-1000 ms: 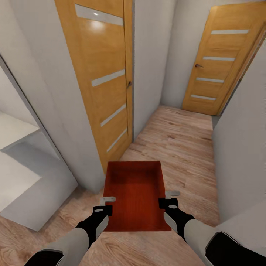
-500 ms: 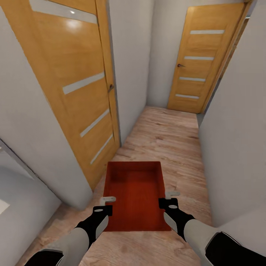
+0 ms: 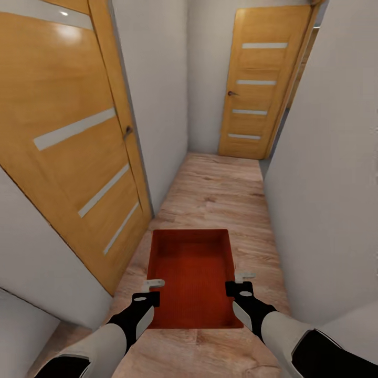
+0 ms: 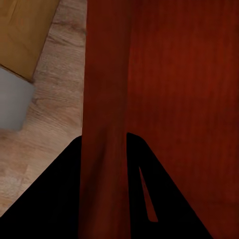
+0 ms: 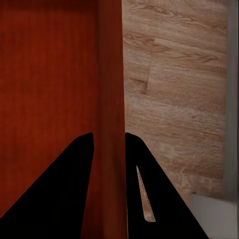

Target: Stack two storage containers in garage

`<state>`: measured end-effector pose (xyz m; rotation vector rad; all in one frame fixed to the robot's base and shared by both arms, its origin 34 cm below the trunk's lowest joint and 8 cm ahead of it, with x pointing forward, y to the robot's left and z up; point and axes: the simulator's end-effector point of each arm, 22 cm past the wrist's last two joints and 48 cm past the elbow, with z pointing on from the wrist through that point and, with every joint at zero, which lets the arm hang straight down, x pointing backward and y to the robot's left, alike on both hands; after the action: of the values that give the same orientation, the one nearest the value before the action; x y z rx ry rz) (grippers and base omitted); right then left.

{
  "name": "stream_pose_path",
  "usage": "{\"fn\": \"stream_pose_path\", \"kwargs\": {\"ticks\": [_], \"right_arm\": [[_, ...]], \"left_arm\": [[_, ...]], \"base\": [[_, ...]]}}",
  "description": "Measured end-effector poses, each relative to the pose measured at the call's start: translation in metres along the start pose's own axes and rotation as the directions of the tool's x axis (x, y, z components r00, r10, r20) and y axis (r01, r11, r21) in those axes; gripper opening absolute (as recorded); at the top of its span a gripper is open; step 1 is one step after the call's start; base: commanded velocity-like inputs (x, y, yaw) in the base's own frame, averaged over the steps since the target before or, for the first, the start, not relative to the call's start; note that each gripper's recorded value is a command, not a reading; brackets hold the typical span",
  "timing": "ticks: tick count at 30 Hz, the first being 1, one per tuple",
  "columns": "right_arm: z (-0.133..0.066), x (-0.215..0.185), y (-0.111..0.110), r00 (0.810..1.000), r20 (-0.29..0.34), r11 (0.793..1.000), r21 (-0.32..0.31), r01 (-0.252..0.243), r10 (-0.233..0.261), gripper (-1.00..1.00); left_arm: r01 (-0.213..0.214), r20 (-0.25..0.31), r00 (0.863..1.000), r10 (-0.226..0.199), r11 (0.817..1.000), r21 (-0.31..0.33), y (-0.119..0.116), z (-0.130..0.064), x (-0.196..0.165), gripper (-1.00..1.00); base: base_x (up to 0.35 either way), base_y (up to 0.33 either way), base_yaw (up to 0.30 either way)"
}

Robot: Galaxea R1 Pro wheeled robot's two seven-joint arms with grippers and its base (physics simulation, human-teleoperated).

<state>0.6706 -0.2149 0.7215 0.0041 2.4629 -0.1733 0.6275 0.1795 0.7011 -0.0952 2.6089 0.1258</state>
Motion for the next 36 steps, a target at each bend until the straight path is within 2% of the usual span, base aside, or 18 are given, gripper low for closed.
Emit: {"fn": "stream_pose_path", "kwargs": {"ticks": [36], "right_arm": [[0.0001,-0.0002,-0.0004,1.0,0.001,1.0,0.0,0.0,0.0,-1.0]], "left_arm": [[-0.001,0.001,1.0,0.001,1.0,-0.001,-0.0004,-0.0002,-0.0003,-1.0]], "base": [[0.325,0.0,-0.012]]}}
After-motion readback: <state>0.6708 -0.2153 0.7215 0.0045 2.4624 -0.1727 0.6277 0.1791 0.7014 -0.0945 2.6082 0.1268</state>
